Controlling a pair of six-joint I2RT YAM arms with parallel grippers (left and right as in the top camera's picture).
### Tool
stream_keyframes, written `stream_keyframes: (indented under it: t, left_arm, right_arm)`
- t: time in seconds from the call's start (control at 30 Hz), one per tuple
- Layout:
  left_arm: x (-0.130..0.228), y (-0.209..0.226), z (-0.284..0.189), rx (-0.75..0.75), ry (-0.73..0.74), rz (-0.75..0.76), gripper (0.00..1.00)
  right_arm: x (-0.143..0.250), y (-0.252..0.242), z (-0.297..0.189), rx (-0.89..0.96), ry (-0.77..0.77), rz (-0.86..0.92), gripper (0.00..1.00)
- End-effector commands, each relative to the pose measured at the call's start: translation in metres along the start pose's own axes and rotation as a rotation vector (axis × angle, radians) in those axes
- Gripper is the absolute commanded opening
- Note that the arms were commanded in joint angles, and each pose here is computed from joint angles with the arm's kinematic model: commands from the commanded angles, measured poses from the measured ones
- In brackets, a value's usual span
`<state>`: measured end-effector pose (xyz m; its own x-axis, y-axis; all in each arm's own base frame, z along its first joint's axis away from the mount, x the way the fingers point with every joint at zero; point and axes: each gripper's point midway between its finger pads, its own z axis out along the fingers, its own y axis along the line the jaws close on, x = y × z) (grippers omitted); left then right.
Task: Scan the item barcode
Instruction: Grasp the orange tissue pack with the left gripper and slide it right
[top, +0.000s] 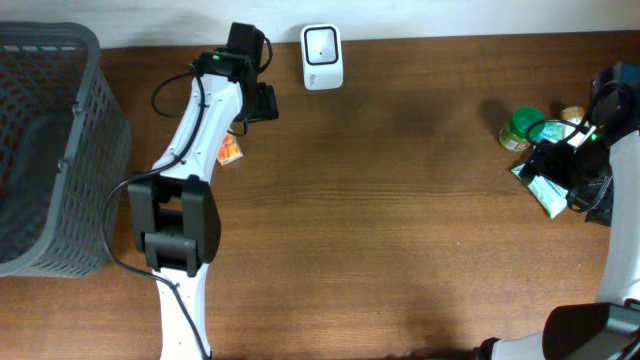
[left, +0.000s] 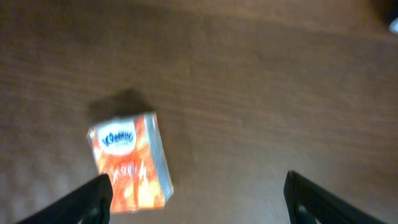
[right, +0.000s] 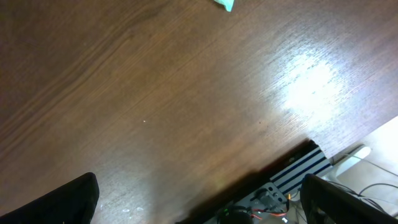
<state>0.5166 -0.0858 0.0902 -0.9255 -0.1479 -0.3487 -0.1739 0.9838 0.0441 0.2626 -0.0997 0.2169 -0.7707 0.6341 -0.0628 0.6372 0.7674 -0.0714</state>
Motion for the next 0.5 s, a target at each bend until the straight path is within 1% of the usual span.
stream_keyframes:
  t: [0.0, 0.07, 0.13, 0.23, 0.27, 0.3, 0.33, 0.4, 0.47]
  left_arm:
    - [0.0, 0.014, 0.022, -0.078, -0.053, -0.018, 0.86]
    - [0.003, 0.022, 0.043, -0.127, -0.088, -0.022, 0.88]
    - [0.012, 0.034, 0.053, -0.182, -0.077, -0.02, 0.85]
    - [0.031, 0.043, 0.071, -0.204, -0.028, -0.013, 0.69]
    - [0.038, 0.041, 0.077, -0.191, -0.01, -0.01, 0.61]
    - [0.044, 0.039, 0.084, -0.181, 0.014, -0.006, 0.46]
    - [0.051, 0.034, 0.091, -0.158, 0.039, -0.004, 0.35]
    - [0.058, 0.03, 0.091, -0.131, 0.072, 0.001, 0.0]
    - [0.062, 0.02, 0.074, -0.077, 0.124, 0.006, 0.0]
  right_arm:
    - [-0.001, -0.002, 0.0, 0.011, -0.006, -0.008, 0.99]
    - [-0.001, -0.002, 0.0, 0.011, -0.005, -0.008, 0.99]
    - [-0.001, -0.002, 0.0, 0.011, -0.005, -0.008, 0.99]
    - [-0.001, -0.002, 0.0, 0.011, -0.006, -0.008, 0.99]
    - [-0.001, -0.002, 0.0, 0.011, -0.006, -0.008, 0.99]
    - [-0.001, -0.002, 0.0, 0.011, -0.006, -0.008, 0.99]
    - [-0.001, -0.002, 0.0, 0.011, -0.006, -0.008, 0.99]
    - [-0.001, -0.002, 0.0, 0.011, -0.005, -0.008, 0.99]
    - [-0.001, -0.002, 0.0, 0.011, -0.006, -0.008, 0.99]
